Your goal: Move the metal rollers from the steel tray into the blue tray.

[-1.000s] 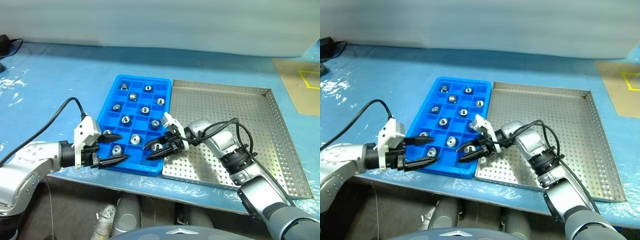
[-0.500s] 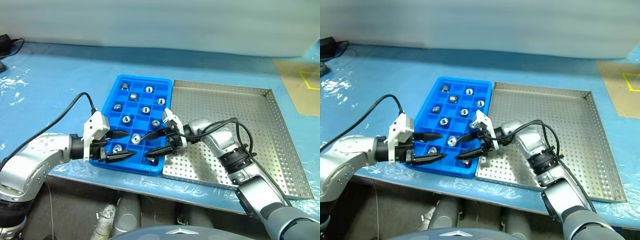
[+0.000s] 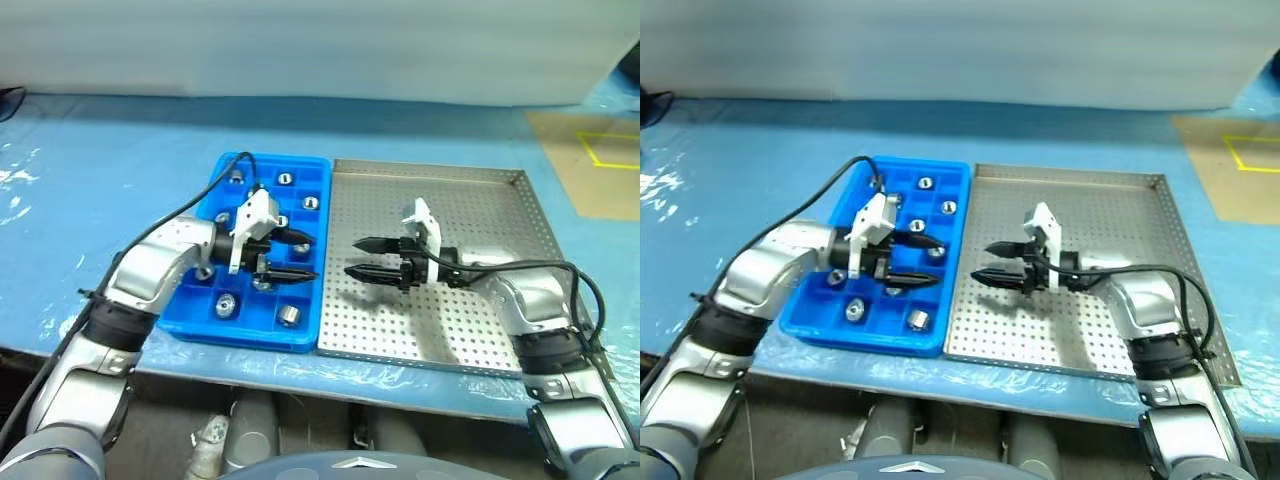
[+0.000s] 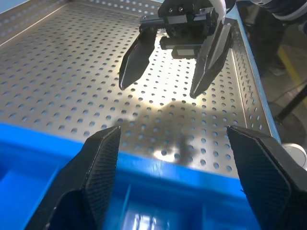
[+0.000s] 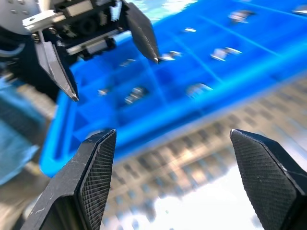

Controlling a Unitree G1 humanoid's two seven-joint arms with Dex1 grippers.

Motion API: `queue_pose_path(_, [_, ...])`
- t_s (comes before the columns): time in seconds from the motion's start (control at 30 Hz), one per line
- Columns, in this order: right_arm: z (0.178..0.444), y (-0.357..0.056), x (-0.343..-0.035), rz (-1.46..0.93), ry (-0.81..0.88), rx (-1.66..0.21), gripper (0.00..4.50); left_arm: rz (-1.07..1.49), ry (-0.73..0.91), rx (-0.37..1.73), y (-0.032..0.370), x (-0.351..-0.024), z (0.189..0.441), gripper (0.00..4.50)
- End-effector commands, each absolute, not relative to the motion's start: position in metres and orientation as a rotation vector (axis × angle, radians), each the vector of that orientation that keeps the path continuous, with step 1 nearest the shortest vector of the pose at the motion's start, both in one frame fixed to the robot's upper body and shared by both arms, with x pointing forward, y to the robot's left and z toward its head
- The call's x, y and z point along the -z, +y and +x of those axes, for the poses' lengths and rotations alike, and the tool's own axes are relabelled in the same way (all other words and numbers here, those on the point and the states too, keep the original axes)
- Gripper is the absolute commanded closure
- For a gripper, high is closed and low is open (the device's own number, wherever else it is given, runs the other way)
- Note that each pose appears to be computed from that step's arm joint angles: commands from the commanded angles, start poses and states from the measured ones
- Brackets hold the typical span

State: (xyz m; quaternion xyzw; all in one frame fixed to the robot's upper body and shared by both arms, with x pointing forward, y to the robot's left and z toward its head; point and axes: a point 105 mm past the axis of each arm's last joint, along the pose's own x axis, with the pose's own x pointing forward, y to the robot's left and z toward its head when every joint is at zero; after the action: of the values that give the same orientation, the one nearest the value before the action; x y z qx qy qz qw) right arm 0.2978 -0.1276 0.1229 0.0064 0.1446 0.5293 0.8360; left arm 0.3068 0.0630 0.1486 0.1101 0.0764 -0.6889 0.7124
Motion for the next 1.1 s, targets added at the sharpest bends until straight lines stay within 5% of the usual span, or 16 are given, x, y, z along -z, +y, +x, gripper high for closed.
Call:
queue_pose_path(0.03, [0.287,-0.144,-0.136,-0.009,0.236,-1.016,0.59,0.282,0.133,1.616,0.049,-0.152,0.312,0.73])
queue_pose_path(0.4, [0.270,-0.165,-0.146,0.016,0.154,-0.784,0.59,0.311,0.091,1.609,0.037,-0.141,0.337,0.73])
queue_pose_path(0.73, [0.320,-0.146,-0.146,-0.031,0.074,-0.740,0.59,0.246,-0.052,1.167,0.075,-0.161,0.376,0.73])
queue_pose_path(0.9, [0.334,-0.137,-0.144,-0.039,0.052,-0.740,0.59,0.185,-0.045,1.078,0.092,-0.163,0.372,0.73])
queue_pose_path(1.1, [0.340,-0.118,-0.141,-0.014,0.038,-0.805,0.59,0.101,0.044,1.090,0.110,-0.151,0.336,0.73])
